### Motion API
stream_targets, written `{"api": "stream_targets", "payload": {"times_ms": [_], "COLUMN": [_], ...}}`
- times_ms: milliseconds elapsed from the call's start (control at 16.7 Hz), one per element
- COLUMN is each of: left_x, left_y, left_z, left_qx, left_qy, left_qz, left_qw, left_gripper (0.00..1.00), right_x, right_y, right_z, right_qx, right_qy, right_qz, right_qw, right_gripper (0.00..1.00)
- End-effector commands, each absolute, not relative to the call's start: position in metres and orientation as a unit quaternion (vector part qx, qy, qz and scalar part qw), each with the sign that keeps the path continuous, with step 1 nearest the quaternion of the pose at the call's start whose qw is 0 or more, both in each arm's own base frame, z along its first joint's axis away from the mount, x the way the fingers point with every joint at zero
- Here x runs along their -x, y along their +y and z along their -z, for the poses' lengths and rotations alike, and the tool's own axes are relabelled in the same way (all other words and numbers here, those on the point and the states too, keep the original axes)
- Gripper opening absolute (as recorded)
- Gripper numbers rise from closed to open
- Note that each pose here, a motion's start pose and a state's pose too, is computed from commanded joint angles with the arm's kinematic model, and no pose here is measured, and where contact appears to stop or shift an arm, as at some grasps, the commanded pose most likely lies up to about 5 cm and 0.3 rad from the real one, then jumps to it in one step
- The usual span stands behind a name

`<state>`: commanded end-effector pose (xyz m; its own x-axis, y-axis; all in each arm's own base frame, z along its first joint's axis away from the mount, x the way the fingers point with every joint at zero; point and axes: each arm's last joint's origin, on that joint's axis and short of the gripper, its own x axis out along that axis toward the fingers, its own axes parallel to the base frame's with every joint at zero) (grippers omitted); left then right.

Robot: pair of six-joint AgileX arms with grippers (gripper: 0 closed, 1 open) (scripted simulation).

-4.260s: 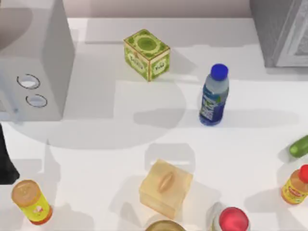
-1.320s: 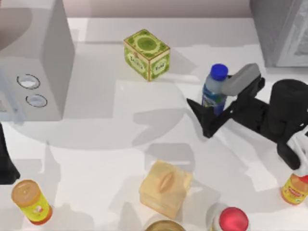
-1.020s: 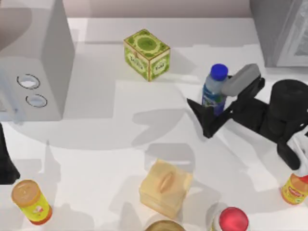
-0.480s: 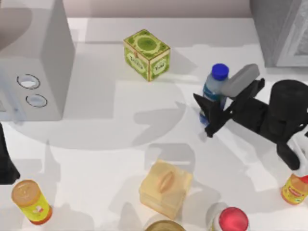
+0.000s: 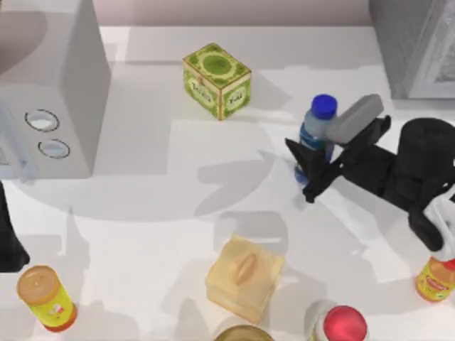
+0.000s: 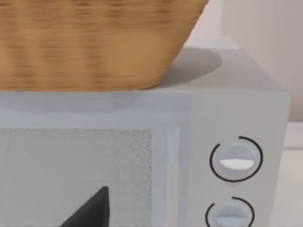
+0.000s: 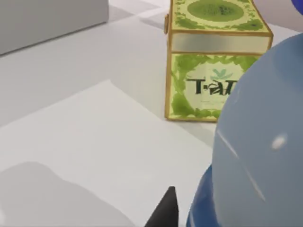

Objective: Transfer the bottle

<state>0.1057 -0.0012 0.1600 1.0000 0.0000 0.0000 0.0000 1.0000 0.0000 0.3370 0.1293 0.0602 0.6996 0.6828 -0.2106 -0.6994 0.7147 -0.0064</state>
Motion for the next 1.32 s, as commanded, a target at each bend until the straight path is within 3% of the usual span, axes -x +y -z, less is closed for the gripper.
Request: {"api": "stream_targets", "payload": {"times_ms": [420,660,1020,1320], "left_x": [-0.106,-0.106,-0.106,-0.106], "left_y": [-0.001,-0.001,-0.001,-0.001], "left_z": [-0.16,-0.16,-0.16,-0.16], "left_qx": [0.0,0.0,0.0,0.0], "left_qy": [0.0,0.0,0.0,0.0], "left_qz": [0.0,0.0,0.0,0.0], "left_qw": [1.0,1.0,1.0,1.0], "left_gripper": [1.0,1.0,1.0,1.0], "right_x": [-0.34,-0.332,-0.271,-0.248], "right_y": [0.115,0.042,-0.069,-0.085], "right_z": [-0.072,-0.099,-0.112,-0.107], "right_qx": [0.034,0.013,0.002,-0.004], "right_qy": [0.082,0.053,0.071,0.101], "right_qz": [-0.349,-0.229,-0.024,0.018], "right_qw": [0.933,0.972,0.997,0.995], "right_gripper": [0.0,0.0,0.0,0.0]}}
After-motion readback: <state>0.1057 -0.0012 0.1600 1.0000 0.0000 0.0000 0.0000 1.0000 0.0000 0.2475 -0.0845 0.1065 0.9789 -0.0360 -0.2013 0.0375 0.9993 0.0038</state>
